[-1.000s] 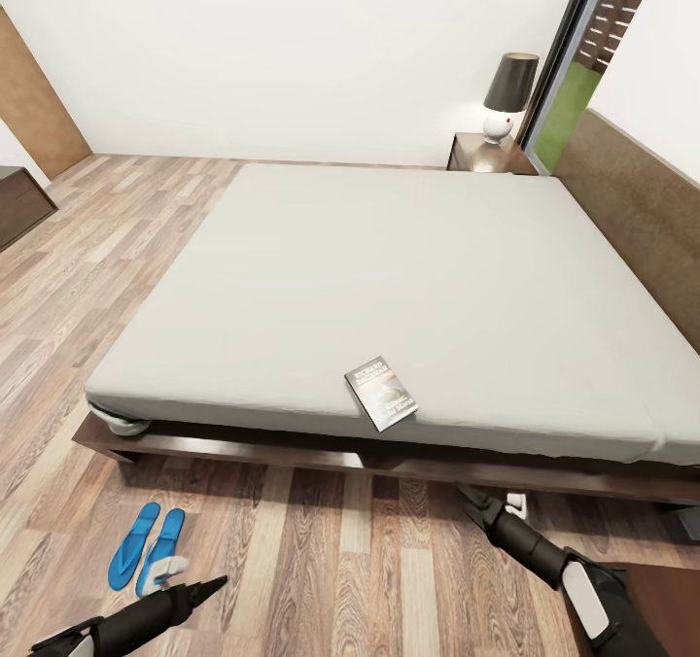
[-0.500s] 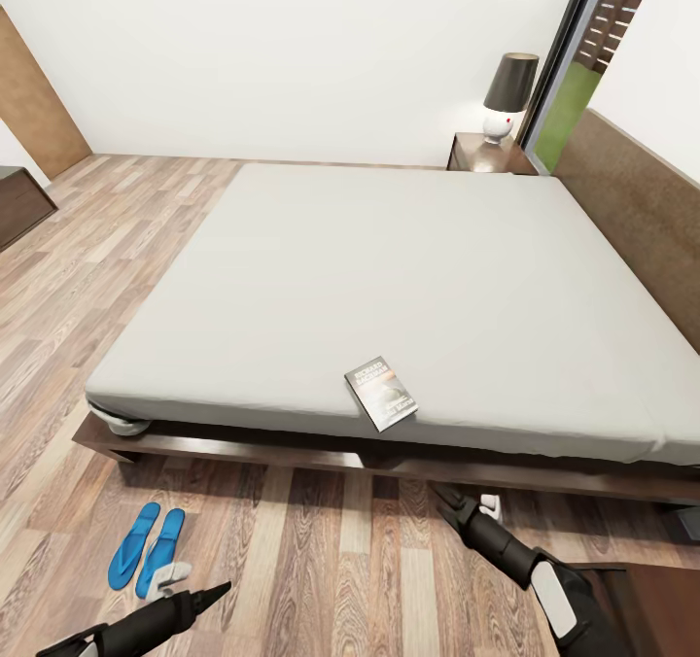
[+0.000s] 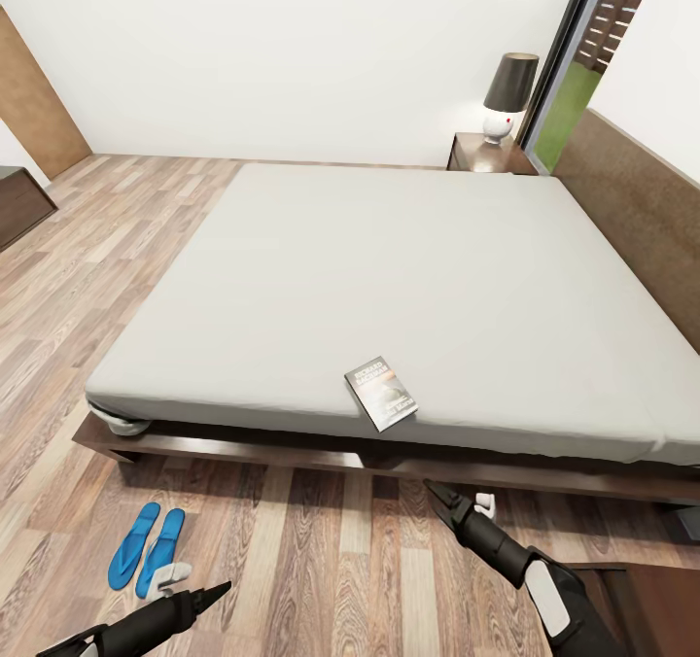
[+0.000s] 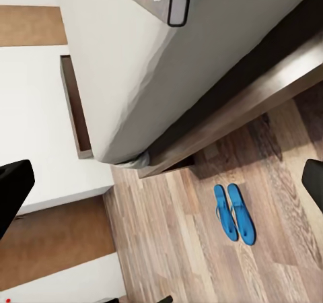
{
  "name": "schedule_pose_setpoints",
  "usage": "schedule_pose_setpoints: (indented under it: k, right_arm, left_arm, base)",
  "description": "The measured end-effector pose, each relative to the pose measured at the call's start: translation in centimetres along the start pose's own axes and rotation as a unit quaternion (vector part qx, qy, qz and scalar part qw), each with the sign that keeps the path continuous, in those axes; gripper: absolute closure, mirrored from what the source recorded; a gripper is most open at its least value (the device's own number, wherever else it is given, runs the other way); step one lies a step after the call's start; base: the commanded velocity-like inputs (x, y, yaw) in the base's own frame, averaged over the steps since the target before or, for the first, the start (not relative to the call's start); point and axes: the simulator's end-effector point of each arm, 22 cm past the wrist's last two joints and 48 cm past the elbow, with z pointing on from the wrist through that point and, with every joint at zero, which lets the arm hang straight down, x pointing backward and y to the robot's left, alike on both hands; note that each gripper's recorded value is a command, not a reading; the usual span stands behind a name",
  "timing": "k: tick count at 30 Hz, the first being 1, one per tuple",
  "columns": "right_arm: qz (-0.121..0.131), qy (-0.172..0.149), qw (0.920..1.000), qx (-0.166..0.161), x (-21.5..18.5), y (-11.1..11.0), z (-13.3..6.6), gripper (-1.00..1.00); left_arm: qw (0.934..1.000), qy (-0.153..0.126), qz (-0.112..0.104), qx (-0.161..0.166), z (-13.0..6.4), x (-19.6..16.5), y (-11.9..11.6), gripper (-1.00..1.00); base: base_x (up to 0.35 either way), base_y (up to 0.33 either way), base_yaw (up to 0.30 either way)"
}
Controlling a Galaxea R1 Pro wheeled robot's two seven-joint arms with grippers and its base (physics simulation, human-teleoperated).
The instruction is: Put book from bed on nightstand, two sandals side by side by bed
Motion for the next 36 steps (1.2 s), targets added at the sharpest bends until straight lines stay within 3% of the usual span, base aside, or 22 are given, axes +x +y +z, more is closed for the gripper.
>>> schedule_pose_setpoints:
  k: [5,10,16,20,25,36]
  right_arm:
    - [0.002,0.001,1.0,-0.001,0.3,0.1,0.2,-1.0]
    - [0.021,0.0,0.9996,-0.019,1.8,1.2,1.6,-1.0]
    - [0.035,-0.058,0.9963,-0.052,0.1,2.7,2.0,-1.0]
    - [0.046,-0.078,0.9938,-0.065,-0.8,3.2,1.9,-1.0]
    - [0.078,-0.104,0.9881,-0.082,-1.6,3.4,1.6,-1.0]
    - [0.093,-0.103,0.9865,-0.086,-1.2,3.2,1.6,-1.0]
  left_arm:
    - [1.0,0.0,0.0,0.0,0.0,0.0,0.0,-1.0]
    - [1.0,0.0,-0.001,0.001,0.1,0.1,-0.1,-1.0]
    - [1.0,0.0,-0.002,0.004,0.4,0.2,-0.5,-1.0]
    - [1.0,0.0,-0.002,0.006,0.5,0.3,-0.6,-1.0]
    - [1.0,0.001,-0.003,0.006,0.6,0.4,-0.6,-1.0]
    - [1.0,0.001,-0.003,0.006,0.6,0.4,-0.7,-1.0]
  base:
    - [0.0,0.0,0.0]
    - [0.0,0.0,0.0]
    - [0.0,0.0,0.0]
    - [0.0,0.0,0.0]
    - [0.0,0.0,0.0]
    - [0.0,0.0,0.0]
